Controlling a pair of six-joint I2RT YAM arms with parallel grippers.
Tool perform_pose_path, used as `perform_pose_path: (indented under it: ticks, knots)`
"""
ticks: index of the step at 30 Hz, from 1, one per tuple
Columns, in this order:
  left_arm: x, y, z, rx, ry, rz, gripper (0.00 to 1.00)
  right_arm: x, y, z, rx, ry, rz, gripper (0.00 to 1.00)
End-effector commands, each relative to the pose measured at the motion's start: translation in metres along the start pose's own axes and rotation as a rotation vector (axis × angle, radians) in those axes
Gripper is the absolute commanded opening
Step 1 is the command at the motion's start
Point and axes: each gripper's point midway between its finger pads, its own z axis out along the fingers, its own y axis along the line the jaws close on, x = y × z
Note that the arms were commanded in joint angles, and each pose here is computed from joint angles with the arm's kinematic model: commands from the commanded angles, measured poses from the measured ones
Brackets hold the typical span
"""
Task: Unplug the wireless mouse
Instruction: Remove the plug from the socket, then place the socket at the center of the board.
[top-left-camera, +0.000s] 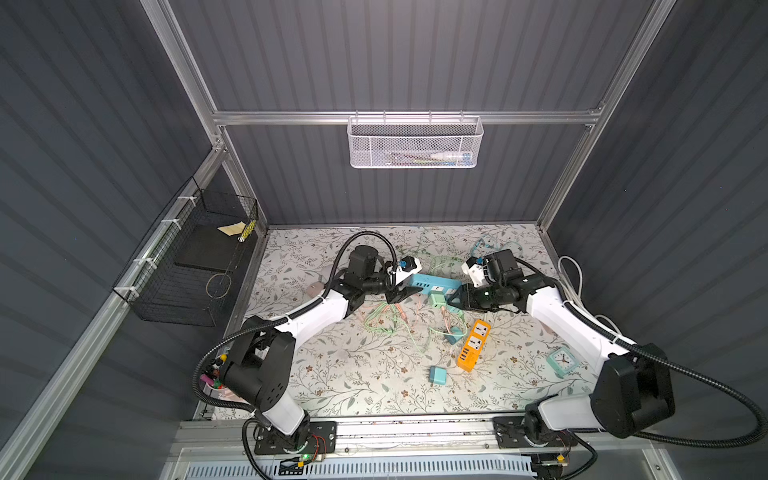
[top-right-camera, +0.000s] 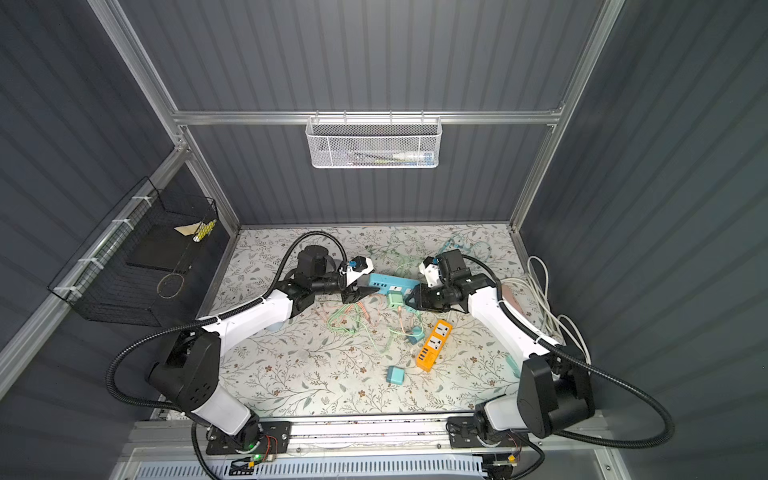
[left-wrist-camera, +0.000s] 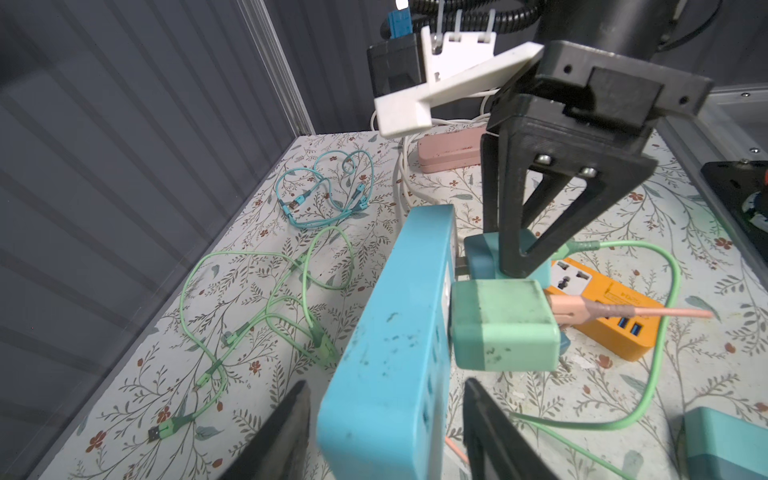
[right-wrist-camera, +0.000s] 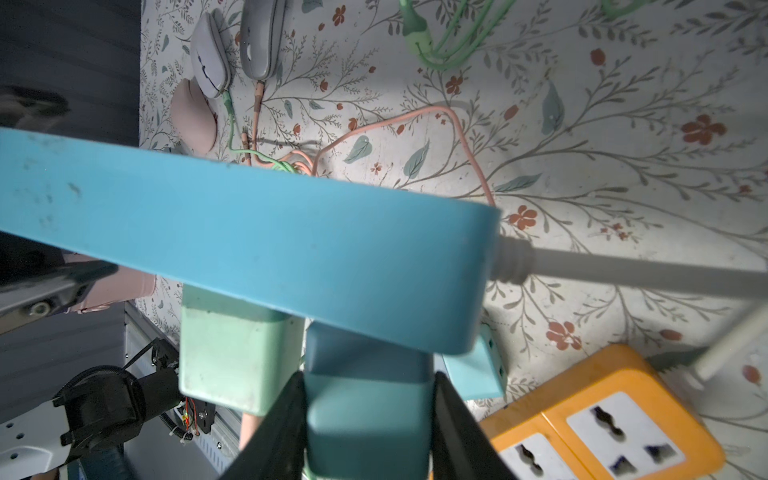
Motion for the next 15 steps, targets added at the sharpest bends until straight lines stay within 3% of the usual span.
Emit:
perform_pose_path:
  ticks: [1, 4, 5, 6, 10, 15]
  knots:
    - [-0.009, -0.008, 0.000, 0.078, -0.026, -0.024, 0.55, -0.010, 0.020, -0.010, -0.074, -0.048, -0.052, 0.08]
    - [-0.008, -0.014, 0.001, 0.126, -0.023, -0.034, 0.38, -0.012, 0.021, -0.012, -0.072, -0.053, -0.056, 0.07]
    - [-0.007, -0.016, 0.002, 0.139, -0.017, -0.038, 0.27, -0.012, 0.021, -0.012, -0.071, -0.054, -0.055, 0.07]
    - [-0.009, -0.018, 0.002, 0.160, -0.025, -0.038, 0.01, -0.012, 0.021, -0.012, -0.071, -0.055, -0.055, 0.07]
    - [-0.007, -0.020, 0.004, 0.186, -0.005, -0.062, 0.00, -0.013, 0.020, -0.011, -0.064, -0.054, -0.050, 0.07]
    - [0.007, 0.028, 0.007, -0.090, 0.074, -0.156, 0.00, -0.006, 0.016, -0.005, -0.055, -0.026, -0.042, 0.07]
